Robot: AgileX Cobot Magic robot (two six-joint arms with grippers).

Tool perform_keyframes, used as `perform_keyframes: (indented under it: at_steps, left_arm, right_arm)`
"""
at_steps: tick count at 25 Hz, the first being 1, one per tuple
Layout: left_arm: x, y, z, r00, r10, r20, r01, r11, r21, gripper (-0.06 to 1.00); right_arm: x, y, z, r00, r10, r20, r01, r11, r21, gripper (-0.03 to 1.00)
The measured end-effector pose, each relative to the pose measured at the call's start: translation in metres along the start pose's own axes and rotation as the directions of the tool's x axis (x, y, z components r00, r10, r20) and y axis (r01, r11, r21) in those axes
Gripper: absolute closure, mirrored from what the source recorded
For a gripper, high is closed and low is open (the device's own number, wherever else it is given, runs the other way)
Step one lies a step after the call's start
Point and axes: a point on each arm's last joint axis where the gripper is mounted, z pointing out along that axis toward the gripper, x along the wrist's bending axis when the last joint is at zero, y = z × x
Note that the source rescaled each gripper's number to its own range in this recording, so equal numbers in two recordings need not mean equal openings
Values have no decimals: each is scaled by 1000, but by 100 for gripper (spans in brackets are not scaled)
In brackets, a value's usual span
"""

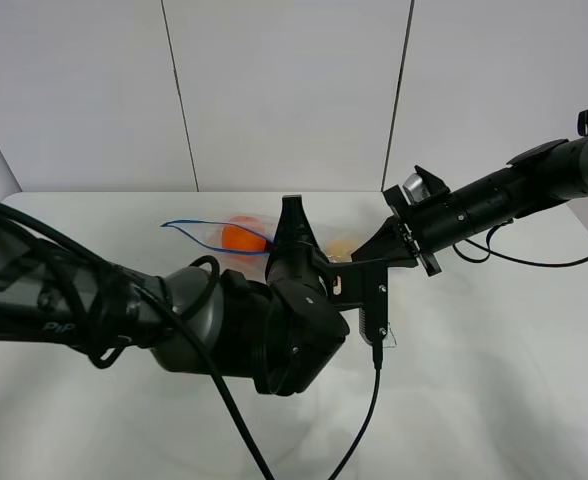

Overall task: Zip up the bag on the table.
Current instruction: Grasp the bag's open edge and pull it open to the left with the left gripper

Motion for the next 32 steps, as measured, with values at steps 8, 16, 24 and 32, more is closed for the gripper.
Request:
perform_keyframes:
  at_steps: [8,16,24,32]
  left_arm:
    - [-8,-43,3,998,54,30,-56,995,82,94]
    - [-7,-72,10,997,51,57,-58,990,128,94]
    - [3,-98,24,998,5,59,-17,979,202,94]
    - [9,-114,32,997,-31,64,14,971,238,94]
  right_arm:
    - [-1,-1,0,1000,-4,7,4,1000,8,97]
    - [-1,-1,0,1000,-4,8,4,1000,9,97]
    - [-1,-1,0,1000,-4,9,4,1000,8,97]
    - [-1,-1,0,1000,-4,9,4,1000,8,97]
